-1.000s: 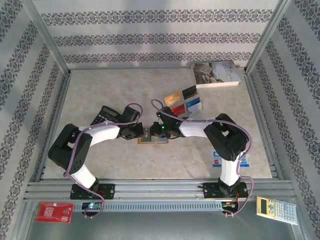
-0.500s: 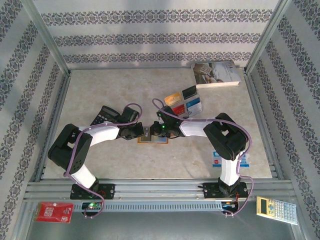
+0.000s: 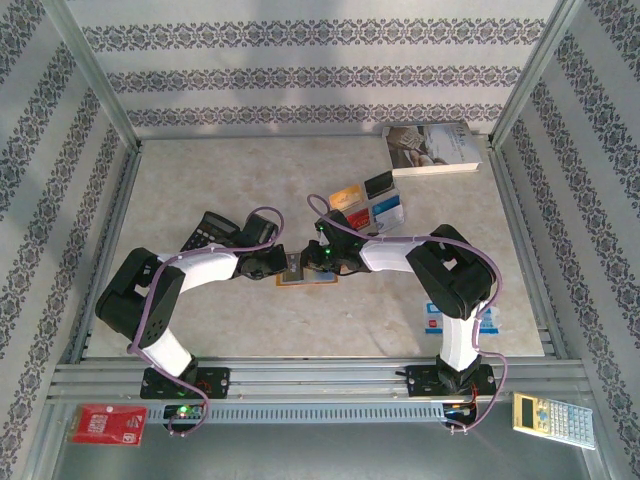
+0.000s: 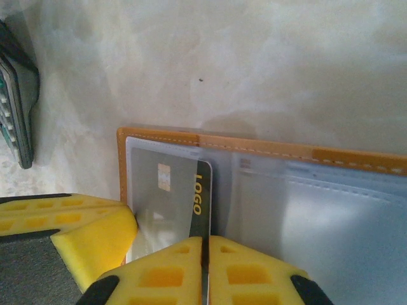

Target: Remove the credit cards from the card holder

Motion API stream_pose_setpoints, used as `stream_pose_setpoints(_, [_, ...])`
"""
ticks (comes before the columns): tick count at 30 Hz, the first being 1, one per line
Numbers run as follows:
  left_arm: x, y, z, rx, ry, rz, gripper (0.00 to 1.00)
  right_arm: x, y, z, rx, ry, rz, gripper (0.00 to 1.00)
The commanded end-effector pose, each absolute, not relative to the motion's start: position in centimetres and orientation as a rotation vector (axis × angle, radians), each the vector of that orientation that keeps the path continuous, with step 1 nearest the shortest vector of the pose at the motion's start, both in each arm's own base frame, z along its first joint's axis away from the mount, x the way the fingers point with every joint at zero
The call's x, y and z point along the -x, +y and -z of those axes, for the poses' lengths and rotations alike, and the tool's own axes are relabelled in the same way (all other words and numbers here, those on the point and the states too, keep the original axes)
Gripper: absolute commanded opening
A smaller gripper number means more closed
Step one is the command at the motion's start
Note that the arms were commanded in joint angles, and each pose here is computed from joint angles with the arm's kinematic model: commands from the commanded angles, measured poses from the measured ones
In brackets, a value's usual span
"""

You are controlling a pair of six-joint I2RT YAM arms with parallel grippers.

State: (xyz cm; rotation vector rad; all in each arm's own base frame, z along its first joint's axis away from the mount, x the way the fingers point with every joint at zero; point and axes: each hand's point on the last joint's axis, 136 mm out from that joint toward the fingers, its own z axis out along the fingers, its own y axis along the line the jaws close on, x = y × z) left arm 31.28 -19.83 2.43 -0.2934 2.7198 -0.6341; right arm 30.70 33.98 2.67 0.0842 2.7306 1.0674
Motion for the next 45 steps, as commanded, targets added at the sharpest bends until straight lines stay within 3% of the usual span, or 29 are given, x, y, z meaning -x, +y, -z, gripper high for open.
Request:
stream_pose_setpoints(1, [-28.8,-17.8,0.4,0.355,2.836,0.525,0.09,-30.6,34.3,-3.2,-0.075,2.702,-1.095,0.07])
stream_pose_setpoints(5, [-29.3,-17.8,-0.7,0.347,2.815,0.526,0.11,-30.8,33.2,-3.2,-0.1,2.694,-1.043,0.02])
stream_pose_setpoints(16, [-30.4,-17.3,-3.3,0.29,2.779,0.469,0.15,-30.8,31.8,-3.1,-0.117,2.694,-0.973,0.01])
stream_pose_setpoints(22, [-31.1,-20.3,-4.7,0.193,2.761,0.676,0.15,-30.6,32.9,-3.1,-0.09,2.699,-1.016,0.02])
stream_pose_setpoints(29, [-30.7,-20.4,-2.2,0.203,2.834,0.652,0.11,-30.7,33.7,-3.7,-0.069,2.685,-1.086,0.05])
stream_pose_setpoints(38, [-29.8,-19.6,-0.2,0.245,2.876,0.602,0.1,-30.1,35.3,-4.5,0.027,2.652,-1.147,0.16])
stream_pose_setpoints(45, [-29.9,-19.4,-0.3,0.243,2.872,0.591,0.1,-30.3,35.1,-3.5,-0.028,2.671,-1.128,0.12])
